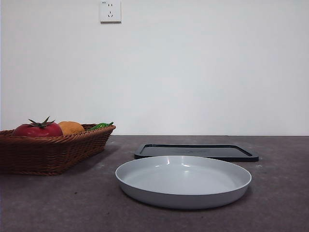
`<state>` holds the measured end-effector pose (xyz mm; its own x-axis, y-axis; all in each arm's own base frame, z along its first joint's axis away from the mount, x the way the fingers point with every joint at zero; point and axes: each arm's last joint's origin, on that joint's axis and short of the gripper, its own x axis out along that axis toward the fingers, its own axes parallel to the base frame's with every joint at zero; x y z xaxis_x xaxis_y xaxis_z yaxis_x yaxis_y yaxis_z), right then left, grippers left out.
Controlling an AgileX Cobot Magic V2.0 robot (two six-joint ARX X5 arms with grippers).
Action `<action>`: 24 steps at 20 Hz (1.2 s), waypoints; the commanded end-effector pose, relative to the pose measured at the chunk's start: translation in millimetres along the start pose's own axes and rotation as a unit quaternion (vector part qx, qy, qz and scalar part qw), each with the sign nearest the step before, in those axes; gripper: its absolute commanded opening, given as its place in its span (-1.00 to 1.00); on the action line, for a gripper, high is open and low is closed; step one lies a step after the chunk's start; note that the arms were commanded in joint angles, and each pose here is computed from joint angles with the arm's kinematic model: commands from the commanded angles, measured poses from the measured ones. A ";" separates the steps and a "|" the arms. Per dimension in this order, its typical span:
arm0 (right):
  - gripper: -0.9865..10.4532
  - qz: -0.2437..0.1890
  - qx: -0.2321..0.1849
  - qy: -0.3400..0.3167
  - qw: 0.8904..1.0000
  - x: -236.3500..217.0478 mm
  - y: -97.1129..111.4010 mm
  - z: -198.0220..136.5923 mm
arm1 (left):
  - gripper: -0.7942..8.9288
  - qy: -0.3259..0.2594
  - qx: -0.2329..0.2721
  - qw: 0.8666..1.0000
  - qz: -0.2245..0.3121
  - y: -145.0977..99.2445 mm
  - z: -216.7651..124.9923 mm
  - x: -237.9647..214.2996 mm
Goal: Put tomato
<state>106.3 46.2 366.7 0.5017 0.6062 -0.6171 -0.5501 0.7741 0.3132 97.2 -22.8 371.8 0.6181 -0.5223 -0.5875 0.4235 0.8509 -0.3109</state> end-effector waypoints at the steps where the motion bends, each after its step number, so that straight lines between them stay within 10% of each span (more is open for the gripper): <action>1: -0.81 0.007 -0.018 -0.008 1.000 -2.9 3.5 3.9 | -0.82 -0.009 0.016 1.000 -0.004 -1.9 5.1 -2.8; 8: -0.44 0.007 -0.016 -0.008 1.000 -2.8 3.5 3.9 | -0.02 -0.008 0.015 1.000 -0.001 -1.5 5.4 -2.4; 12: -0.13 0.007 -0.016 -0.008 1.000 -2.8 3.5 3.9 | 0.02 -0.008 0.015 1.000 0.001 -1.1 5.9 -1.7; 24: -0.11 0.007 -0.019 -0.015 1.000 -2.7 3.6 5.5 | 0.19 0.025 -0.001 0.999 0.035 15.9 23.4 27.5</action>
<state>106.6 47.7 367.5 0.5021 0.6139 -0.6091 -0.5659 0.7658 0.3055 134.2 -24.6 361.7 0.5936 -0.4576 -0.6620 0.3595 0.8867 -0.2907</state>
